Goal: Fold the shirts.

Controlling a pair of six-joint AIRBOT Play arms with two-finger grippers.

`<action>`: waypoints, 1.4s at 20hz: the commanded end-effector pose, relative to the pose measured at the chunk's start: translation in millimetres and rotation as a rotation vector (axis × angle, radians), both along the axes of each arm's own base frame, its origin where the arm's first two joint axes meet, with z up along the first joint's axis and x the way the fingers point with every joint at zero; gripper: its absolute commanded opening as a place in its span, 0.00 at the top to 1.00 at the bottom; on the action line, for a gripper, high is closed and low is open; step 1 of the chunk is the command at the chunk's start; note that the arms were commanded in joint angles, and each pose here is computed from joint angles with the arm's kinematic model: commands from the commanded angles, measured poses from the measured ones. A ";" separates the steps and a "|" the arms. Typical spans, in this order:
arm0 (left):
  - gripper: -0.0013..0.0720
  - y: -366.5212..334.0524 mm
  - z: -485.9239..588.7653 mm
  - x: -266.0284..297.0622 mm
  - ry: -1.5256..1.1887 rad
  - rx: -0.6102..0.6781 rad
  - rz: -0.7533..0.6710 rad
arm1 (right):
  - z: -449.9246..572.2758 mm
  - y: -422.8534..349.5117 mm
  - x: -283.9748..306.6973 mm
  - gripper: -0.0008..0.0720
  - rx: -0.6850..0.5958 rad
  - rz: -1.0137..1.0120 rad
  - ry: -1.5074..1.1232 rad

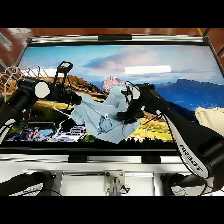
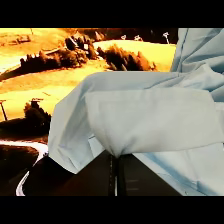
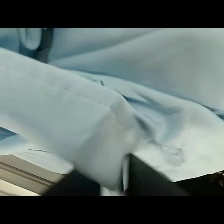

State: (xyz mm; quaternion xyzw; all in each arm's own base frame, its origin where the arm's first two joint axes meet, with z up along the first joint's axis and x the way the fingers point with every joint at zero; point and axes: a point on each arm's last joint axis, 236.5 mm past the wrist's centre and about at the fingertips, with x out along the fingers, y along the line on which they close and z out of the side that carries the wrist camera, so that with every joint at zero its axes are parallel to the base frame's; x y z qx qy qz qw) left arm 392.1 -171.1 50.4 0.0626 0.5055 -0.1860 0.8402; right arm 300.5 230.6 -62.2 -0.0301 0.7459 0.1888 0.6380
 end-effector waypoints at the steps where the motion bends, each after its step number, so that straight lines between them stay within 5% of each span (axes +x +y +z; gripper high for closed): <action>1: 0.92 9.1 0.6 5.6 -0.007 -0.002 0.024 | -1.4 -2.1 -2.0 0.91 -0.073 0.032 -0.059; 5: 0.92 22.2 -5.5 -1.8 0.041 0.024 0.028 | 65.7 -18.4 49.2 0.91 -0.112 0.073 -0.334; 7: 0.84 25.8 -11.7 -15.2 0.088 0.068 -0.035 | 116.7 -19.5 76.6 0.91 -0.102 0.068 -0.490; 9: 0.47 28.4 -16.2 -26.7 0.122 0.109 -0.108 | 148.1 -9.8 88.0 0.91 -0.053 0.053 -0.559; 13: 0.13 27.9 -16.3 -28.5 0.097 0.155 -0.237 | 149.2 -7.8 81.0 0.91 -0.046 0.054 -0.526; 19: 0.07 -37.1 -14.3 -38.9 0.051 -0.091 -0.382 | 143.5 -8.8 79.6 0.91 -0.056 0.049 -0.505; 28: 0.08 -79.2 -104.7 -23.1 -0.012 -0.061 -0.381 | 143.5 -5.8 78.2 0.91 -0.042 0.025 -0.495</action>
